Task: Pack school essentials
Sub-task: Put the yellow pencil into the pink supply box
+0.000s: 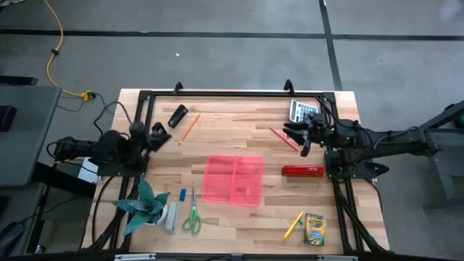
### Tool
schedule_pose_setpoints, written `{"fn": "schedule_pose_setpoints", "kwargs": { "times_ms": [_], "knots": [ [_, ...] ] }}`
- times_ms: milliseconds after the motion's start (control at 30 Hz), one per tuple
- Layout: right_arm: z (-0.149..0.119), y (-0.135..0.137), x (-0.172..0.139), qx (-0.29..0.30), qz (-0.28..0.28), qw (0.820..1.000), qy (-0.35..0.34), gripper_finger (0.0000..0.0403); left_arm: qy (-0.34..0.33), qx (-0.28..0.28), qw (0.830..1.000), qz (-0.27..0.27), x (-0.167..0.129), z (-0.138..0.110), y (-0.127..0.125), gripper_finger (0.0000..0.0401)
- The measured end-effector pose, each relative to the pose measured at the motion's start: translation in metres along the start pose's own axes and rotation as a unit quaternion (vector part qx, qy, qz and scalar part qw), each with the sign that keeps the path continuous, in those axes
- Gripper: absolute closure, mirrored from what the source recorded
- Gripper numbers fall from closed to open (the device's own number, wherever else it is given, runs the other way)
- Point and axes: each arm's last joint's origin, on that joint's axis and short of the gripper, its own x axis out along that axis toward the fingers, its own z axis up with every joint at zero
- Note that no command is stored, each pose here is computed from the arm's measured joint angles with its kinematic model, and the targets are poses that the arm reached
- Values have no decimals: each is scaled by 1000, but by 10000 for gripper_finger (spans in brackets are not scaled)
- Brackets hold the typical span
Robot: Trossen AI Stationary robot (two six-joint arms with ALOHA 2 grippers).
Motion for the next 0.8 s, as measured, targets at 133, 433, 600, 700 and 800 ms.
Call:
{"fn": "schedule_pose_setpoints", "kwargs": {
  "times_ms": [133,433,600,700,800],
  "knots": [
    [1,1,1,15,-1,1000,0,289,-34,-13,998,60,3,9,-2,398],
    [1,1,1,26,-1,1000,0,289,156,39,947,279,38,23,-14,315],
    [1,1,1,15,-2,1000,1,289,269,63,856,437,69,28,-6,264],
    [0,0,1,9,-2,1000,2,289,348,59,786,507,87,22,13,247],
    [0,0,1,7,-3,1000,3,289,412,22,708,573,98,13,45,239]
  ]
}}
